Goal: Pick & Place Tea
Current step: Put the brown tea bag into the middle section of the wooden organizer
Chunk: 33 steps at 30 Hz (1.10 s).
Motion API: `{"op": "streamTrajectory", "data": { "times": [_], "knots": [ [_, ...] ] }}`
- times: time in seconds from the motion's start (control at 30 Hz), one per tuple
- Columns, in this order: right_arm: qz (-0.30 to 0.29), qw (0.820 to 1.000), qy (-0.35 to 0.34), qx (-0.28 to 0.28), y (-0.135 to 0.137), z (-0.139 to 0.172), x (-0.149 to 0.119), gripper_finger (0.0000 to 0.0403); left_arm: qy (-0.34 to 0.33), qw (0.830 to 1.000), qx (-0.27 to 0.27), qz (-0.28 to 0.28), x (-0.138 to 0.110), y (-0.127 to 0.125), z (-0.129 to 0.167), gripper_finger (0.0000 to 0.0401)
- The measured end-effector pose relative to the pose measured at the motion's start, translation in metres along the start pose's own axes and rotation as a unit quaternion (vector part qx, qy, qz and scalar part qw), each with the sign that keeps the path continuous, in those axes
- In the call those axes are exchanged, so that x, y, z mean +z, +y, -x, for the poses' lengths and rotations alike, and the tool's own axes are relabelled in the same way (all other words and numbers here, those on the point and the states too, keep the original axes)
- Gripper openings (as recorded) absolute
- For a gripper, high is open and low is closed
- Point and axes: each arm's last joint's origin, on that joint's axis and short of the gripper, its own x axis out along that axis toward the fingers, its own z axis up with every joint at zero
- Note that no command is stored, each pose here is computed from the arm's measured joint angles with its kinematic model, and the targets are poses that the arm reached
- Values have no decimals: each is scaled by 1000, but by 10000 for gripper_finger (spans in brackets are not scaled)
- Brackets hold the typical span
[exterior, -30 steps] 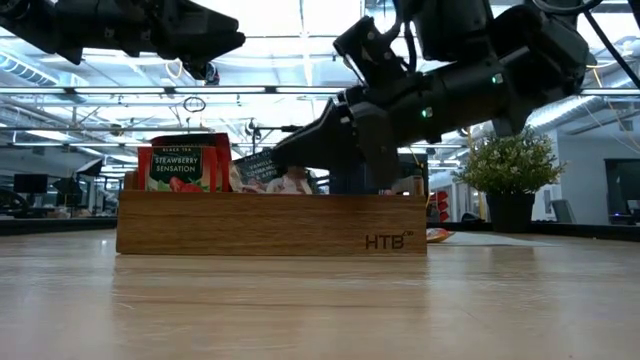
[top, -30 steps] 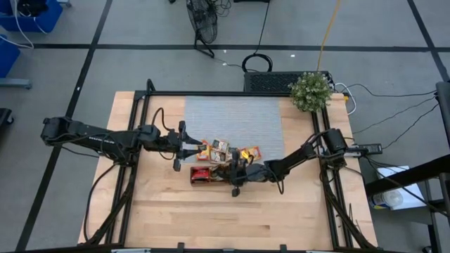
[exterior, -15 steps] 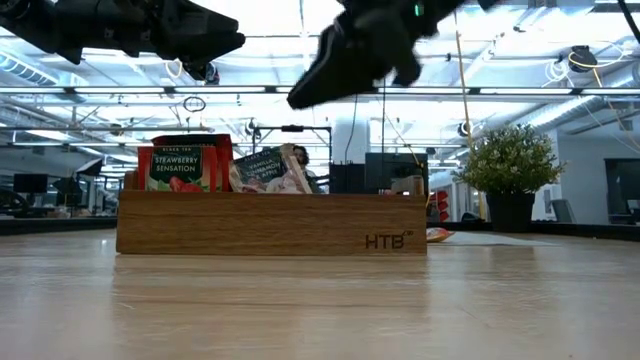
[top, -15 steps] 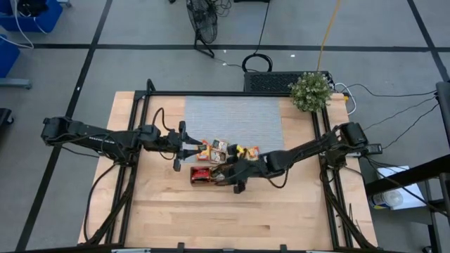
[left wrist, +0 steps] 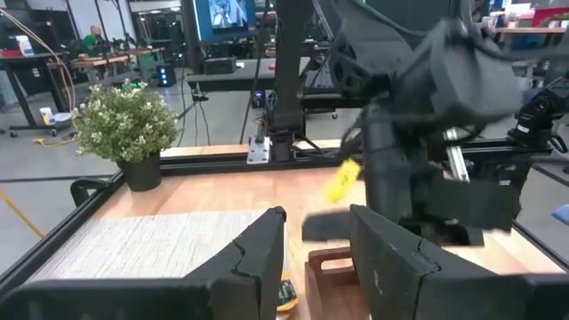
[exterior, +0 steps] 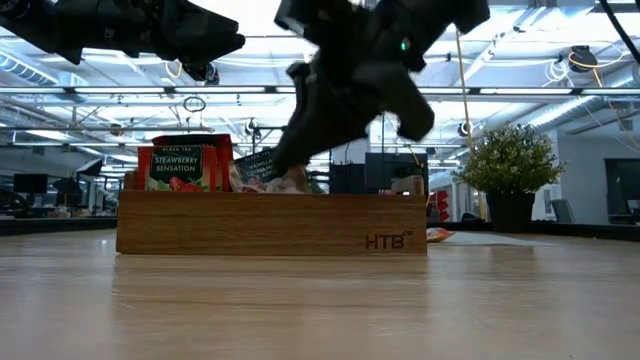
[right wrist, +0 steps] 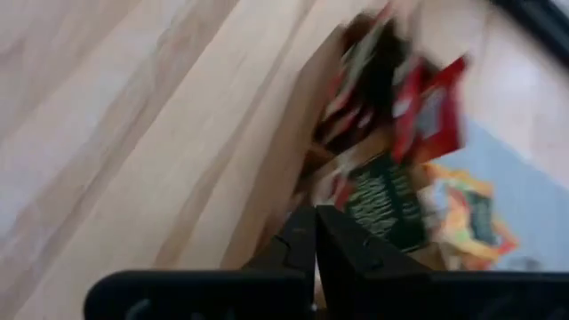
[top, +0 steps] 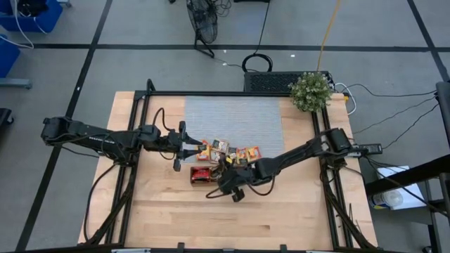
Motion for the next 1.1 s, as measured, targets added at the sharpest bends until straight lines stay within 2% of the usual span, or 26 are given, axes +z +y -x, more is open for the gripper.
{"op": "streamTrajectory", "data": {
  "times": [0.27,0.43,0.63,0.77,0.9,1.1],
  "knots": [
    [0,1000,11,18,4,-15,-7,0,0,1000,0,0,0,0,0,134],
    [-7,999,35,12,-10,-19,-16,0,1,1000,0,0,0,0,0,134],
    [-36,996,55,62,-16,-20,-25,0,1,1000,0,-1,0,0,0,134],
    [-35,995,62,68,-14,-19,-26,0,3,1000,0,-3,-1,0,0,134],
    [-41,995,65,64,-13,-19,-26,0,3,1000,1,-3,-1,0,0,134],
    [-50,996,70,-9,-17,-20,-25,0,4,1000,1,-3,-1,0,0,134]
  ]
}}
